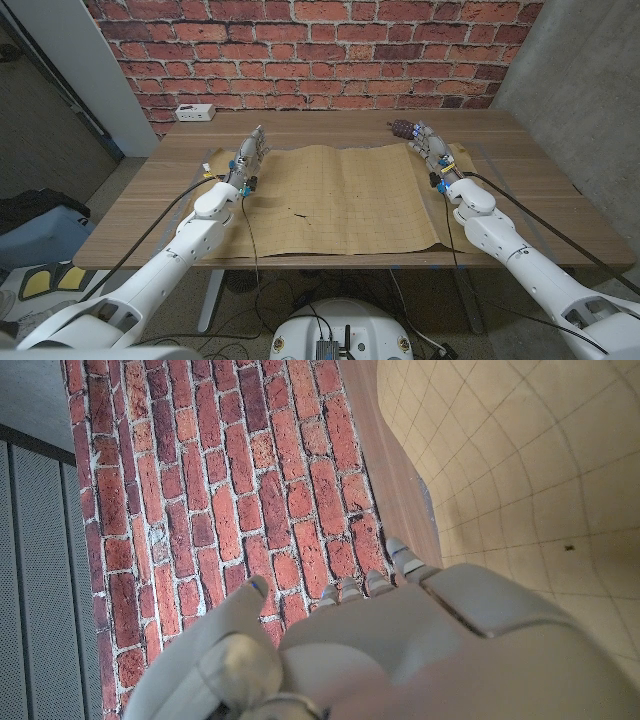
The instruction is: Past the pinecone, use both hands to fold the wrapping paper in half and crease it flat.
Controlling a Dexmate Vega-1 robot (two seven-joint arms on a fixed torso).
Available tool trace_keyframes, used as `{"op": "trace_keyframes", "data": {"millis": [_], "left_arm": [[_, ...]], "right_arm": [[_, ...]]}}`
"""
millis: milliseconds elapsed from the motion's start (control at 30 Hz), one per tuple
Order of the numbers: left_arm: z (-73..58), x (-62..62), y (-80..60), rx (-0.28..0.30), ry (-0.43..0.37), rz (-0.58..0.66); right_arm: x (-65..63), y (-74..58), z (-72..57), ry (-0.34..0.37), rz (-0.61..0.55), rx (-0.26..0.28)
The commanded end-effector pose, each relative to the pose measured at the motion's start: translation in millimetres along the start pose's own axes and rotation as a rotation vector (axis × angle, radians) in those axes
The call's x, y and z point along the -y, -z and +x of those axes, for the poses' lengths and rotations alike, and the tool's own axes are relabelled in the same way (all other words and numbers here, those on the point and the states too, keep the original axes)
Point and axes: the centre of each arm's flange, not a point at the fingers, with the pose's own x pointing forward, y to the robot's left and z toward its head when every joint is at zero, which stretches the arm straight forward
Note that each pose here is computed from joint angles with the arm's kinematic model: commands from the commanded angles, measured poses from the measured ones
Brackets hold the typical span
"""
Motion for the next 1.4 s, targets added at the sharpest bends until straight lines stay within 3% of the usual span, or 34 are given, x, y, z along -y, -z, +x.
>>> {"op": "trace_keyframes", "data": {"millis": [33,400,867,1400], "left_arm": [[0.6,-0.5,0.3,-0.019,0.002,0.048],[2.1,-0.9,-5.6,-0.063,0.033,0.186],[2.4,3.9,-10.0,-0.123,0.061,0.369],[0.4,11.1,-14.1,-0.178,0.102,0.517]], "right_arm": [[2.7,0.6,2.6,0.015,-0.019,-0.011],[10.6,-7.6,1.0,0.068,-0.128,-0.036],[24.4,-27.5,-1.0,0.124,-0.320,-0.063],[45.3,-45.0,-4.1,0.187,-0.487,-0.131]]}}
